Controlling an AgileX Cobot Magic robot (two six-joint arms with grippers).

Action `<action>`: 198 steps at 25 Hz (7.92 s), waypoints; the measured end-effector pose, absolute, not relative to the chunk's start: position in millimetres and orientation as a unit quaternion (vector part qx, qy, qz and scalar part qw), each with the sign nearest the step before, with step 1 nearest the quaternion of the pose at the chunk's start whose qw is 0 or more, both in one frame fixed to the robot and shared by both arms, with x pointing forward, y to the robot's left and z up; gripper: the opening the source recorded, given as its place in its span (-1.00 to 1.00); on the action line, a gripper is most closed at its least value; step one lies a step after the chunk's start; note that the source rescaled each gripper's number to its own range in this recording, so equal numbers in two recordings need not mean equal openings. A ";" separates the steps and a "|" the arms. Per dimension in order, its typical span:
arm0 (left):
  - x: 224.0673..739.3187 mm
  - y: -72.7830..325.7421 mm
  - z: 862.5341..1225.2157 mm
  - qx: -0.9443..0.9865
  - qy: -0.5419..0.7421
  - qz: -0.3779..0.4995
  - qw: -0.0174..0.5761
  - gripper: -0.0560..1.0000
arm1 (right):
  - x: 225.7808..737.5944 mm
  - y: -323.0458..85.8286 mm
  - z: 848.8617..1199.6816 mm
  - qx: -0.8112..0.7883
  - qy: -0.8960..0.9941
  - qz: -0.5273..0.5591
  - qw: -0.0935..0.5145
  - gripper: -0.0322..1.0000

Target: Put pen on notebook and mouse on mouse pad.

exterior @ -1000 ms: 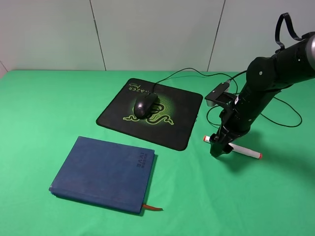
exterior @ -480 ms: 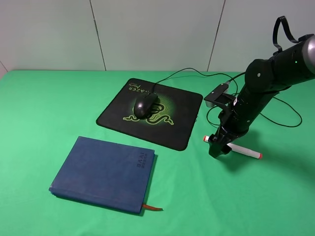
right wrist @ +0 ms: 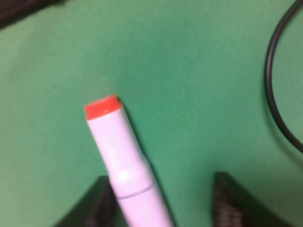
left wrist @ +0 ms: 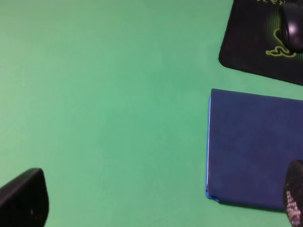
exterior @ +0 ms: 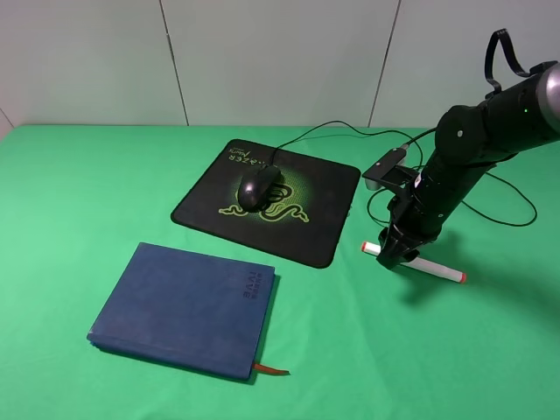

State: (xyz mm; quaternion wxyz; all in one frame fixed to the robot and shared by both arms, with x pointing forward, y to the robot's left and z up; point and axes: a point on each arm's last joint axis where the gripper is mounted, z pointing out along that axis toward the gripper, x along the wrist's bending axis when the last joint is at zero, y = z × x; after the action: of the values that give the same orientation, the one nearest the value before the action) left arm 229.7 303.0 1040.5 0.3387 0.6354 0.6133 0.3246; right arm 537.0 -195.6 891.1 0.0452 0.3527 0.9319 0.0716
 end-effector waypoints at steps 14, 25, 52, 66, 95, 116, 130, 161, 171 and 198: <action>229.7 303.0 1040.5 0.635 0.613 0.325 0.339 1.00 | 536.8 -195.7 891.1 0.353 0.932 0.071 0.044 -0.94; 229.6 303.0 1040.4 0.636 0.614 0.324 0.338 1.00 | 539.6 -193.1 935.2 0.376 0.921 0.088 0.048 -0.94; 229.6 303.0 1040.4 0.636 0.614 0.324 0.338 1.00 | 475.1 -33.6 1038.0 0.238 0.958 0.155 0.031 -0.94; 229.7 303.0 1040.5 0.635 0.613 0.325 0.339 1.00 | 459.5 87.4 992.8 0.137 0.979 0.149 0.010 -0.94; 229.7 303.0 1040.5 0.635 0.613 0.325 0.339 1.00 | 470.0 122.9 913.5 0.141 0.979 0.145 0.002 -0.94; 229.6 303.0 1040.4 0.636 0.614 0.324 0.338 1.00 | 470.0 122.9 913.5 0.161 0.976 0.145 -0.001 1.00; 229.6 303.0 1040.4 0.636 0.614 0.324 0.338 1.00 | 461.5 110.0 944.6 0.154 0.982 0.107 -0.019 1.00; 229.6 303.0 1040.5 0.635 0.613 0.324 0.339 1.00 | 402.1 -27.1 1121.2 0.163 0.969 0.155 0.098 1.00; 229.6 303.0 1040.5 0.635 0.613 0.324 0.339 1.00 | 360.8 -105.3 1109.4 0.161 0.970 0.142 0.112 1.00; 229.6 303.0 1040.4 0.636 0.614 0.324 0.338 1.00 | 255.6 -269.6 1050.4 0.237 0.875 0.407 0.113 1.00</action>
State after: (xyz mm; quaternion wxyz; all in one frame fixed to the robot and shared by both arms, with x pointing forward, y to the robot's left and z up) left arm 229.6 303.0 1040.4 0.3382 0.6356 0.6136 0.3241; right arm 255.6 -269.6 1050.4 0.1127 0.2368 0.8752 0.4066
